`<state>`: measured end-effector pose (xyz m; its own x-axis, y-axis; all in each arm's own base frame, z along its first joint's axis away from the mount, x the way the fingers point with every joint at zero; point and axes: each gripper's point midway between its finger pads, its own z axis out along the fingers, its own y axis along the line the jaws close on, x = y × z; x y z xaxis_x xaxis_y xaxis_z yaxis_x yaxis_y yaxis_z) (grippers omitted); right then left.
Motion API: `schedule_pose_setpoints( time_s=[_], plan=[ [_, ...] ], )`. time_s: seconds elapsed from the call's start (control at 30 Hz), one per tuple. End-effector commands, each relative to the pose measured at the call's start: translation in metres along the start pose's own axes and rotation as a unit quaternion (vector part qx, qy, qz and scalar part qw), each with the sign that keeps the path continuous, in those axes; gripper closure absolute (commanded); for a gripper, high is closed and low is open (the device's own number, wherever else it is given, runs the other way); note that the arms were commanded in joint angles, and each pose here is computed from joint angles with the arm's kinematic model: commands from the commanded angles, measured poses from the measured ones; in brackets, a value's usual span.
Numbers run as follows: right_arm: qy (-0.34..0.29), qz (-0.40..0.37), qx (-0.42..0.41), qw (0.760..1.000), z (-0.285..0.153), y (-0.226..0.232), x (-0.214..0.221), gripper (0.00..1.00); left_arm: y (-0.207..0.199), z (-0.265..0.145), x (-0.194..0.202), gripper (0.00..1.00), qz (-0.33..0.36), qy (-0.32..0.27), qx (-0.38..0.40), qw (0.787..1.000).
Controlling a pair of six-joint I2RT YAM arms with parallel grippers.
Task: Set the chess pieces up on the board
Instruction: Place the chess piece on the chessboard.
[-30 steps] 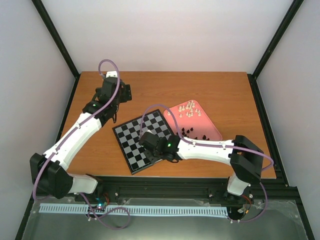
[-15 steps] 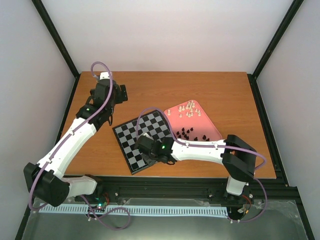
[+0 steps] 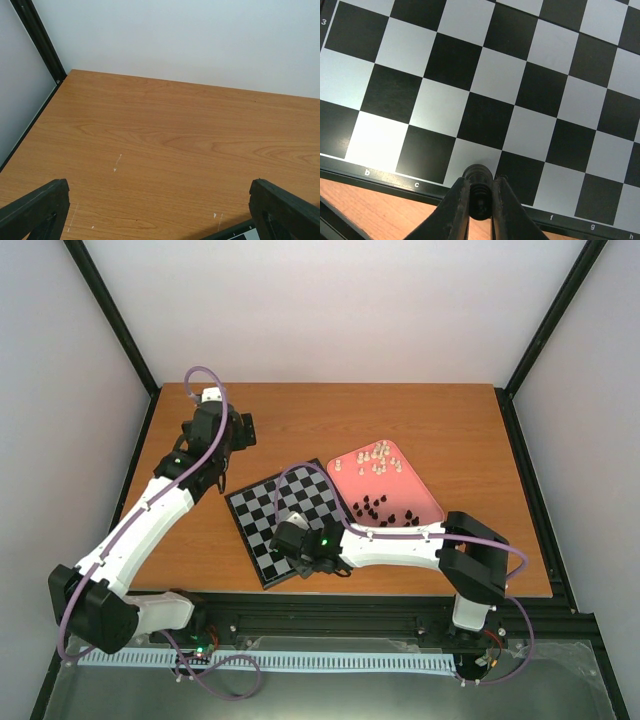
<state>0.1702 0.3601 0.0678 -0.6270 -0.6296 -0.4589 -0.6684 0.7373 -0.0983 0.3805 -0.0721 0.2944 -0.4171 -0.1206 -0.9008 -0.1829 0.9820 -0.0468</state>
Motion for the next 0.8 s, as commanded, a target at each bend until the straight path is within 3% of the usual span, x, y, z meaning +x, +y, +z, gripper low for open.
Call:
schedule_pose_setpoints(
  time_s=[0.0,0.77],
  plan=[
    [-0.001,0.005,0.021,1.0,0.004,-0.005,0.003,0.97,0.002,-0.008,-0.011,0.0,-0.017,-0.018,0.007,1.0],
    [-0.015,-0.001,0.011,1.0,0.007,0.003,-0.007,0.97,0.002,-0.008,-0.01,0.0,-0.014,-0.02,0.009,1.0]
  ],
)
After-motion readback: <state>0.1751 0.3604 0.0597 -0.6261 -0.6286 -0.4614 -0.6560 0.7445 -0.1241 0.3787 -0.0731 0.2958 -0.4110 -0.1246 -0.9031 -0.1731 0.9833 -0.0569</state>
